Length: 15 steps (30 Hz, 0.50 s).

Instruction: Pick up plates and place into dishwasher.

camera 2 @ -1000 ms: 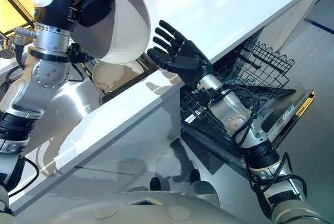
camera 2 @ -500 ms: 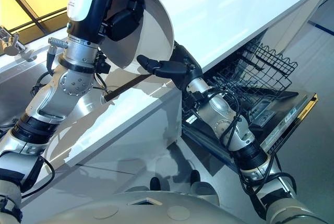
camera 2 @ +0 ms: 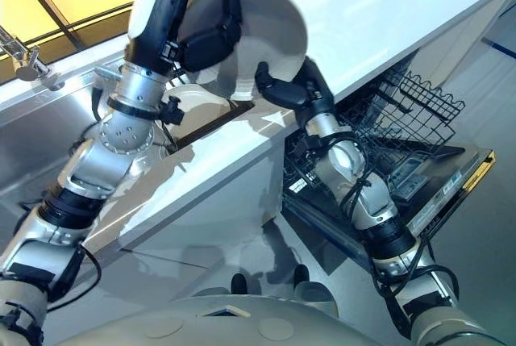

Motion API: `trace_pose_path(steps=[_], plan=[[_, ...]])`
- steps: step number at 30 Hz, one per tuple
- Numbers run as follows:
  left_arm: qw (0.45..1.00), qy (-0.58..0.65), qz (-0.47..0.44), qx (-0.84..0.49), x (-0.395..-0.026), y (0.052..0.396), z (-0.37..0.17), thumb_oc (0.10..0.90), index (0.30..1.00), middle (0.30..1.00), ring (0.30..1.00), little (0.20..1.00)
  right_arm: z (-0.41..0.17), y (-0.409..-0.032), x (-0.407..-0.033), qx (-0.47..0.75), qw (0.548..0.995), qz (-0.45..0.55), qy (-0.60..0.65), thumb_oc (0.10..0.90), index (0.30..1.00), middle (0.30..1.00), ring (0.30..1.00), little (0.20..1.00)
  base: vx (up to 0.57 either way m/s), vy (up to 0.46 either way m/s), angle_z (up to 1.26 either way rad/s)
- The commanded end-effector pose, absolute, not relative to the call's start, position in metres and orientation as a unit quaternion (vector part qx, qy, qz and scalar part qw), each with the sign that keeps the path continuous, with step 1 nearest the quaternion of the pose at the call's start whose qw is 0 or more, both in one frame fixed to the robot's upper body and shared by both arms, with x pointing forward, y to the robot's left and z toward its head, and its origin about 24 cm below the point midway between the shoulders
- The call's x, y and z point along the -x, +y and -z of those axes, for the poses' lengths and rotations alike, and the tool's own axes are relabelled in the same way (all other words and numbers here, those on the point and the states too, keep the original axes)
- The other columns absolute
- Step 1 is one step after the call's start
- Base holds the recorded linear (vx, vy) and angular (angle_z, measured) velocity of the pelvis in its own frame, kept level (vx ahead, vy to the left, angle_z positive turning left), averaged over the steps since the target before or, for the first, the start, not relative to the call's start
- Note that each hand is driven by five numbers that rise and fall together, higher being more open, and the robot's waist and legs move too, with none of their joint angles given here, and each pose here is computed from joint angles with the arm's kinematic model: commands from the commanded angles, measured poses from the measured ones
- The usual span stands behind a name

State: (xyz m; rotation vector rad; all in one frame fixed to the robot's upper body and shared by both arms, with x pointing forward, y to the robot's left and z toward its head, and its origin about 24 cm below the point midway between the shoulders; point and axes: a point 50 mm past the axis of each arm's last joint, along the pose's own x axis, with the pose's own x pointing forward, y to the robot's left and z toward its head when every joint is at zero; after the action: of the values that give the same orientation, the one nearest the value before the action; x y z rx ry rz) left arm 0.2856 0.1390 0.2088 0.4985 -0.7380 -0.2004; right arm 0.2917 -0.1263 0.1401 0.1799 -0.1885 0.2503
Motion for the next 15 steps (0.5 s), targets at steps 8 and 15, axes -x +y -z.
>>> trace_pose_path(steps=[8,15], plan=[[0.952,-0.27,0.083,-0.119,-0.288,0.175,-0.19,0.8,0.9,0.9,0.9,0.9,-0.228,-0.219,-0.29,-0.058,0.927,0.1,-0.357,0.1,0.3,0.3,0.3,0.2,0.02,-0.025,0.03],[0.974,-0.19,0.02,-0.118,-0.293,0.224,-0.167,0.8,0.9,0.9,0.9,0.9,-0.242,-0.285,-0.283,0.078,0.886,0.277,-0.364,0.1,0.3,0.3,0.3,0.2,0.03,-0.047,0.09]])
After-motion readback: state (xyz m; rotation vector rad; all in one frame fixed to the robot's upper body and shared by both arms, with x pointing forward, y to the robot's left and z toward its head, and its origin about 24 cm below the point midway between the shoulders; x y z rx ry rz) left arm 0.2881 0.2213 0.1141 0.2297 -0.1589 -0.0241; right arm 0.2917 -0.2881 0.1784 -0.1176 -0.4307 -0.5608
